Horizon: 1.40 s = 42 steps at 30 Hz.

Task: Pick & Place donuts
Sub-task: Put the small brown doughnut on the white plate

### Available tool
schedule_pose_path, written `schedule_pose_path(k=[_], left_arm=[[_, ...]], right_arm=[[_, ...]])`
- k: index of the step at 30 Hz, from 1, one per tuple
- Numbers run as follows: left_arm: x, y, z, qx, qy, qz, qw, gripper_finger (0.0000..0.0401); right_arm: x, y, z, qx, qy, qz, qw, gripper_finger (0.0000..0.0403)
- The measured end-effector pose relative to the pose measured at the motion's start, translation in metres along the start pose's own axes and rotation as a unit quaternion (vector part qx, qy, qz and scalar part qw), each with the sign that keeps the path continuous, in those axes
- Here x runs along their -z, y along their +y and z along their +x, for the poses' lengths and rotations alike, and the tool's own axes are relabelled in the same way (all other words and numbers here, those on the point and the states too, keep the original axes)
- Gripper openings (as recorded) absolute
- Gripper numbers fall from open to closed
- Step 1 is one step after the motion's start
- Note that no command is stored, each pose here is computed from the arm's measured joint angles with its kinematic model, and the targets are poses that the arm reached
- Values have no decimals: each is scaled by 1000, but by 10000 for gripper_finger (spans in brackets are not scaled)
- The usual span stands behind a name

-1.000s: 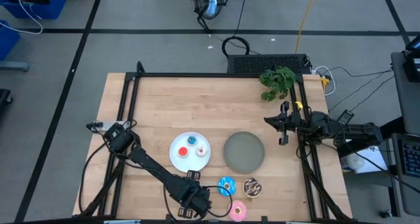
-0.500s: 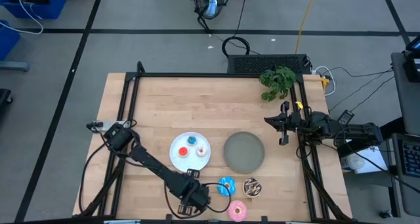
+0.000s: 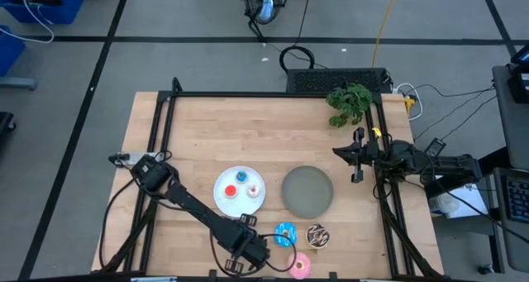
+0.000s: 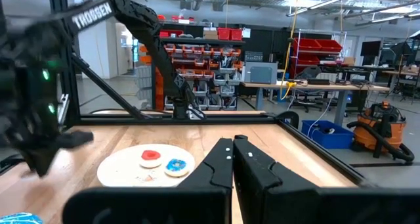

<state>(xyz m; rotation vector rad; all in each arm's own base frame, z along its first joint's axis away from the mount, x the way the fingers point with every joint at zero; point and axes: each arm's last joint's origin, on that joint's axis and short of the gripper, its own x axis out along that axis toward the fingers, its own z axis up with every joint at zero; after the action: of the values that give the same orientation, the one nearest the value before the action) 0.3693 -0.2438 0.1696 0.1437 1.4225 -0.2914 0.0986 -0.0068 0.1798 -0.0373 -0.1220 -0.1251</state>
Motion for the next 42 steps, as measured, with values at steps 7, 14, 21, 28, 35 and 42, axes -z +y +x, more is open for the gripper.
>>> schedule_pose_path(k=[7, 14, 21, 28, 35, 42], left_arm=[[-10, -3, -73, -37, 14, 26, 999, 14], [-4, 8, -135, -102, 13, 28, 994, 16], [13, 37, -182, -146, -45, 6, 988, 10], [37, 63, -188, -158, -23, -46, 986, 7], [62, 72, -174, -140, -14, -78, 987, 17], [76, 80, -170, -120, -59, -111, 985, 15]], right_arm=[[0, 0, 0, 0, 0, 0, 1000, 0], [0, 0, 0, 0, 0, 0, 1000, 0], [0, 0, 0, 0, 1, 0, 1000, 0], [1, 0, 0, 0, 3, -1, 1000, 0], [1, 0, 0, 0, 3, 0, 1000, 0], [0, 0, 0, 0, 3, 0, 1000, 0]])
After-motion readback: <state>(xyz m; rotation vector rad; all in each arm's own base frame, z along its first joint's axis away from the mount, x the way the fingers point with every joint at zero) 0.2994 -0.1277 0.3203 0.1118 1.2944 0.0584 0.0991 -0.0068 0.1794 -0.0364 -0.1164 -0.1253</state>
